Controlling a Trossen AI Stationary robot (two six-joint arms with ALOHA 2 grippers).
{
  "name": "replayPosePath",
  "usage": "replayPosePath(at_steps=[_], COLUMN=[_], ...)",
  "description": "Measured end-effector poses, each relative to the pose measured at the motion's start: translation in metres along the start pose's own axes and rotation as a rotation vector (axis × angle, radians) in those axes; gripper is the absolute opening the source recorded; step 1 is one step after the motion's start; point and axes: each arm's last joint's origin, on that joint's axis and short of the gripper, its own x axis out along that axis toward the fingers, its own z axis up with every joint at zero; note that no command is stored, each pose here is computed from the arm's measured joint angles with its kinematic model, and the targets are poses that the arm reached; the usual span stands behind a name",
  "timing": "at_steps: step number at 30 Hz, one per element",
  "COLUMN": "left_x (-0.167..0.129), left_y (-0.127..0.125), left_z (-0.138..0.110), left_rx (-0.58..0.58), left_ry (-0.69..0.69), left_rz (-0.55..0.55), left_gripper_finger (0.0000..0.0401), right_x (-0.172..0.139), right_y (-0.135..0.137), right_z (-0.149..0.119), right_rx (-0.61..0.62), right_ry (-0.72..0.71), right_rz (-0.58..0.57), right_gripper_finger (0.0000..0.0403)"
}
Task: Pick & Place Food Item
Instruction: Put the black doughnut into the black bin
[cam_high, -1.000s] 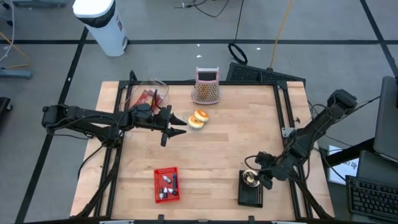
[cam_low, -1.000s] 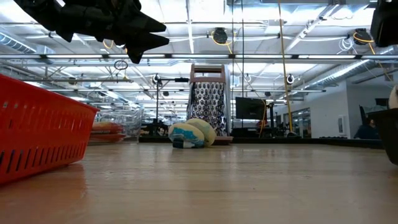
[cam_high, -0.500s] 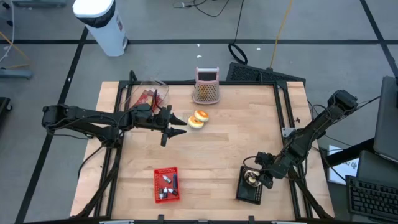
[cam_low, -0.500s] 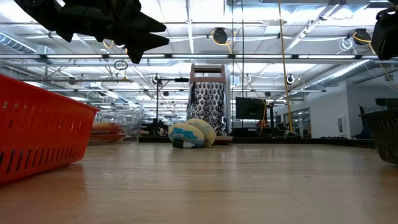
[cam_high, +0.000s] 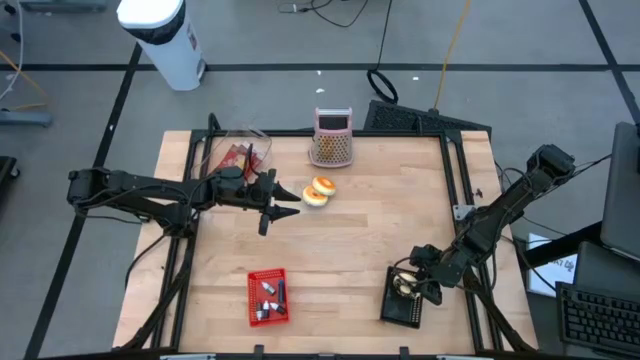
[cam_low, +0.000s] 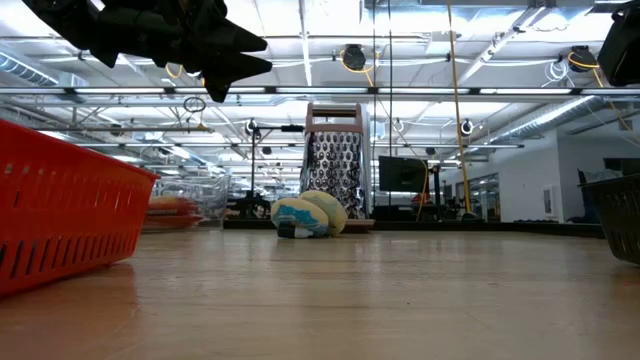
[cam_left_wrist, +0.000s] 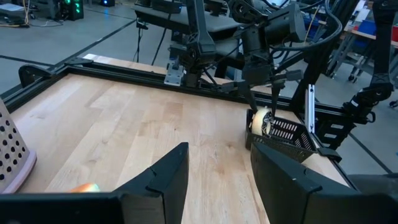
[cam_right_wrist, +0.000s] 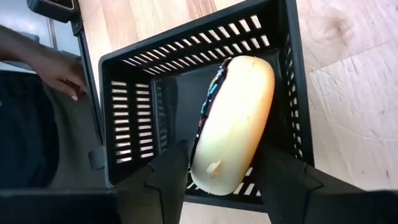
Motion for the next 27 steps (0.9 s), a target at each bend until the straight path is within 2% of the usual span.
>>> replayPosePath(at_steps=[9, 17, 20, 27], left_x=[0.000, 0.000, 0.000, 0.000], left_y=[0.000, 0.000, 0.000, 0.000], left_z=[0.000, 0.000, 0.000, 0.000], left_rx=[0.000, 0.000, 0.000, 0.000], left_ry=[0.000, 0.000, 0.000, 0.000], left_rz=[0.000, 0.000, 0.000, -0.001], left_gripper_finger=[0.0175, 0.0175, 0.0175, 0.0175], right_x=[0.000, -0.008, -0.012, -0.013], right_y=[-0.003, -0.004, -0.005, -0.014], right_z=[0.005, 0.011, 0.016, 0.026], right_rx=[0.010, 0.024, -0.004, -0.113], right_ry=[-0.011, 0.014, -0.016, -0.151], right_rz=[-0.013, 0.047, 0.055, -0.064], right_gripper_finger=[0.0161, 0.0160, 0.0160, 0.0160])
